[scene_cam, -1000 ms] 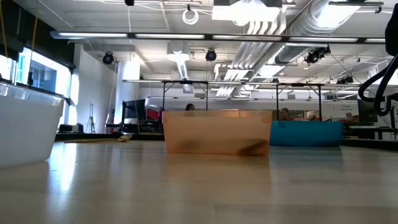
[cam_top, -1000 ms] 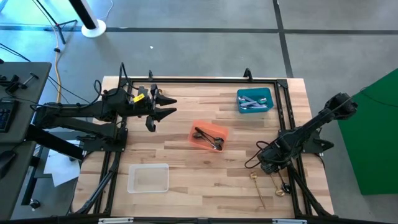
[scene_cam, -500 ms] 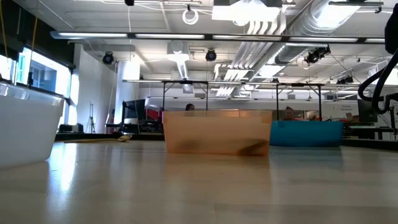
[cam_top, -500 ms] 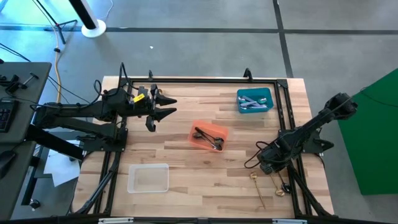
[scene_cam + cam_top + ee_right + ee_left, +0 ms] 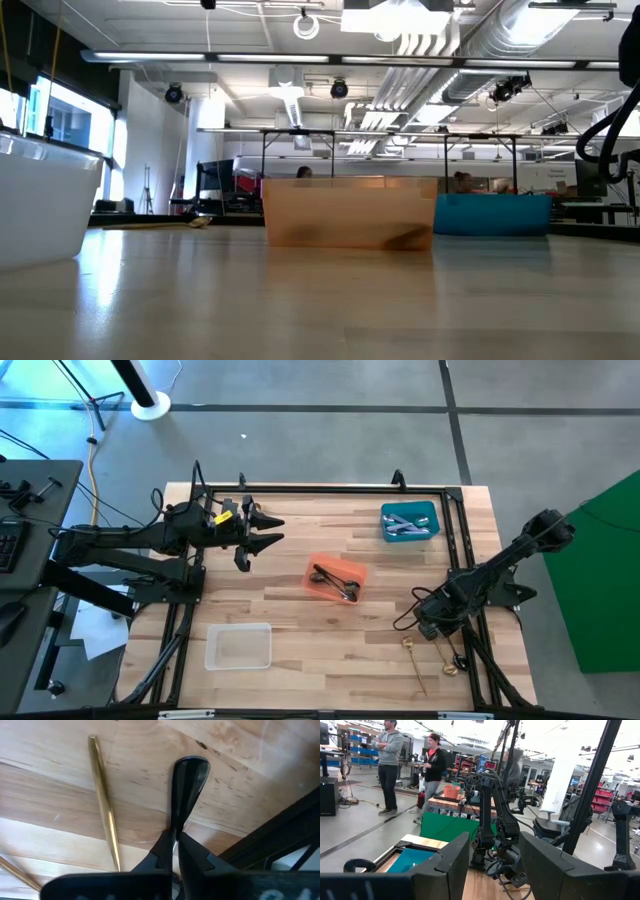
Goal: Sort silverware by color (type)
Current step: Put the black spoon into the orange bin
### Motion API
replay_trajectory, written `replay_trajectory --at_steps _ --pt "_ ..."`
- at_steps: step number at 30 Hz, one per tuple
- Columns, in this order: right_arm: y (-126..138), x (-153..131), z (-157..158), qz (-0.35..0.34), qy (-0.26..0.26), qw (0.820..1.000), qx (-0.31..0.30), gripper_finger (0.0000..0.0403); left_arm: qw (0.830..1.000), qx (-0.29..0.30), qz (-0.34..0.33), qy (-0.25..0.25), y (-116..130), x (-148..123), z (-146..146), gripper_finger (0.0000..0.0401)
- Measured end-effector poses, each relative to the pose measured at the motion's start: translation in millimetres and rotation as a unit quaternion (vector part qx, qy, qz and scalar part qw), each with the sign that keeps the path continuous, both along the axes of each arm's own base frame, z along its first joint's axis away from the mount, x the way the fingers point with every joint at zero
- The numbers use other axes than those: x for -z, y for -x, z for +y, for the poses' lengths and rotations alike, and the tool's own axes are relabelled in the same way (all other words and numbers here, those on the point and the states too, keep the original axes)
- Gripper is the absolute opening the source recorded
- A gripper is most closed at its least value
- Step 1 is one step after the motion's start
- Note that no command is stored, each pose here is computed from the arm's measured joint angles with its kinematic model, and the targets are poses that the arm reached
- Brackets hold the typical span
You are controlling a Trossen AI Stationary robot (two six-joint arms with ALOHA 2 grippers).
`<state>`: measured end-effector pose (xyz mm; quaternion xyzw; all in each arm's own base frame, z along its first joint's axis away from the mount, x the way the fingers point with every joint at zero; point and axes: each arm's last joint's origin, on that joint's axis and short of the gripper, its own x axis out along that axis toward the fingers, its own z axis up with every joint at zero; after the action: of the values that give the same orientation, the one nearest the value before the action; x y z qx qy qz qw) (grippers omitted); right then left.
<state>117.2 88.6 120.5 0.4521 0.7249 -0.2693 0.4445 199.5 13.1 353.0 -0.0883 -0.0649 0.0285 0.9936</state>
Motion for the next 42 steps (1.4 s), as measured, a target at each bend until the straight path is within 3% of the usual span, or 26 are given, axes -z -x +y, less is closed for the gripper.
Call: replay_trajectory --at_steps 35,42 --pt "5.9 -24.3 -3.9 -0.062 -0.034 0.997 -0.006 0.0001 1.0 0.0 0.0 0.0 0.0 0.0 0.0 0.0161" --pt "7.9 -27.4 -6.4 -0.075 -0.019 0.997 0.005 0.0 1.0 0.0 0.0 -0.001 0.0 -0.1 0.0 0.0161"
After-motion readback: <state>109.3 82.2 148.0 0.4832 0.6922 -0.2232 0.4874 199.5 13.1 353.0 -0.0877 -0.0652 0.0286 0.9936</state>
